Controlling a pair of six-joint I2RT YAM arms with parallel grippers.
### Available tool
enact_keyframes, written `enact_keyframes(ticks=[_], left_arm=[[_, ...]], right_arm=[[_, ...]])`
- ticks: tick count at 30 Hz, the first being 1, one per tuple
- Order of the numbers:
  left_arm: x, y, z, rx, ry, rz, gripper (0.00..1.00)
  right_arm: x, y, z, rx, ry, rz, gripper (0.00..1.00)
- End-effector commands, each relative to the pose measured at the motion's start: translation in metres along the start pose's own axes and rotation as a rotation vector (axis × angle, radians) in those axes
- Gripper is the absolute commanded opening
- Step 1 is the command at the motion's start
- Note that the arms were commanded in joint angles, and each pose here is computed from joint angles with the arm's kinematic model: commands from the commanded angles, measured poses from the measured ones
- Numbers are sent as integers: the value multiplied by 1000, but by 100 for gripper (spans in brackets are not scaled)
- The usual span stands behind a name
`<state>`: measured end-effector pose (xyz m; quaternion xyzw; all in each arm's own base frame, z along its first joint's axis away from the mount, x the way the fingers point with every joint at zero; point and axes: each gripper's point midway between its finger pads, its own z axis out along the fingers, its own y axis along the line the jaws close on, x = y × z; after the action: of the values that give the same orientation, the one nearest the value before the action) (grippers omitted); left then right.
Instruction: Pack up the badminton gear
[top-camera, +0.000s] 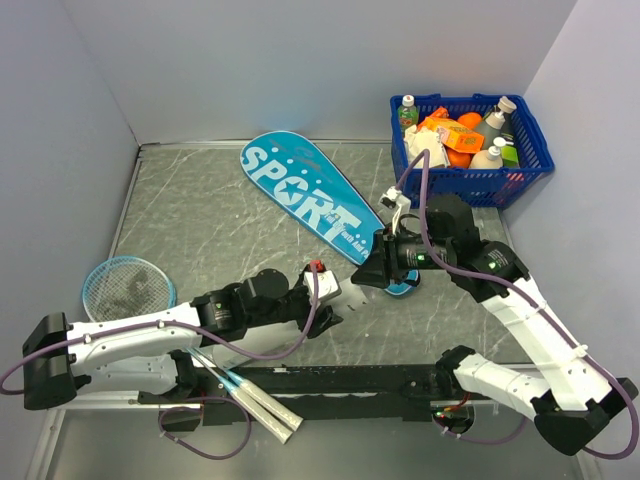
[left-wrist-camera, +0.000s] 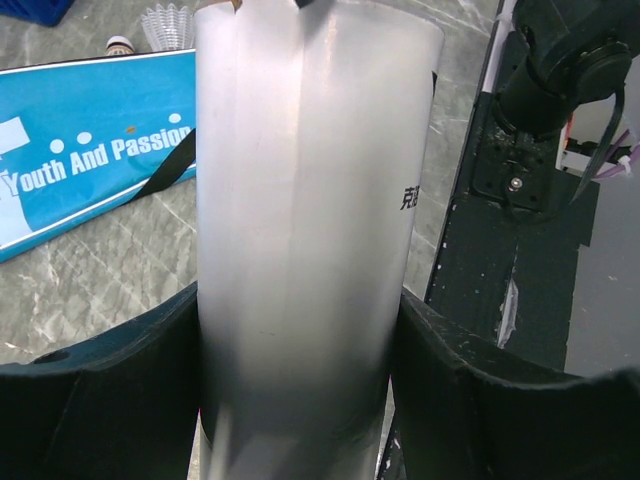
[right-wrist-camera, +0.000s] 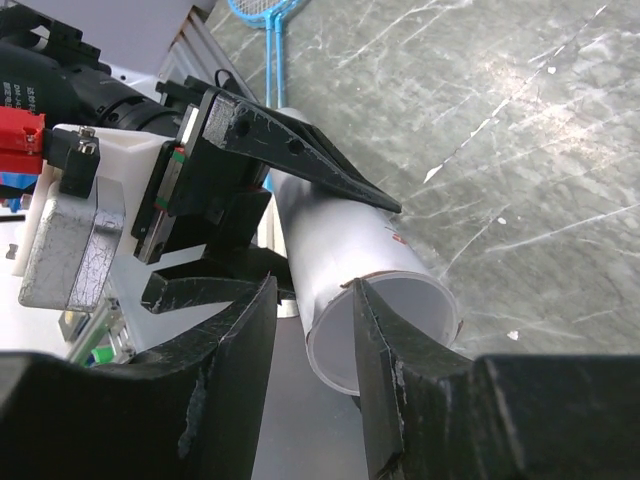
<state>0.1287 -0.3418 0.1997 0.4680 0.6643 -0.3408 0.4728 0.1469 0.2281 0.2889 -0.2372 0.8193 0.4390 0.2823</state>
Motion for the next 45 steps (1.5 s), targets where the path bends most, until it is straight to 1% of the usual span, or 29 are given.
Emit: enact_keyframes(ticks=[1, 12, 19, 22, 23, 25, 26, 27, 35, 39, 45], left_arm=[[-13, 5, -1, -54, -48, -31, 1], [-20, 15, -8, -128, -82, -30, 1], [-24, 14, -11, -126, -94, -31, 1], [-23, 13, -12, -128, -94, -32, 1], [-22, 14, -12, -130, -93, -34, 1], [-22, 13, -12, -128, -93, -36, 1], [-22, 12, -12, -127, -93, -36, 1], [-22, 12, -12, -126, -95, -37, 1], [-23, 4, -16, -107, -130, -45, 1], [-24, 3, -20, -103, -155, -51, 1], [-20, 4, -24, -117, -171, -57, 1]], right_arm=[[-8, 18, -6, -59, -20, -42, 43], [12, 13, -5, -59, 1, -14, 40], [14, 12, 0, -76, 11, -6, 38], [14, 13, 3, -84, 12, -2, 30], [14, 13, 3, -85, 11, -1, 21], [13, 13, 4, -85, 8, 0, 11], [12, 13, 4, -84, 5, -1, 3], [11, 14, 3, -87, -1, -5, 1], [7, 24, -1, -136, -30, -30, 0], [3, 14, -3, -112, -52, -24, 0], [-16, -2, -15, -86, -106, -5, 0]])
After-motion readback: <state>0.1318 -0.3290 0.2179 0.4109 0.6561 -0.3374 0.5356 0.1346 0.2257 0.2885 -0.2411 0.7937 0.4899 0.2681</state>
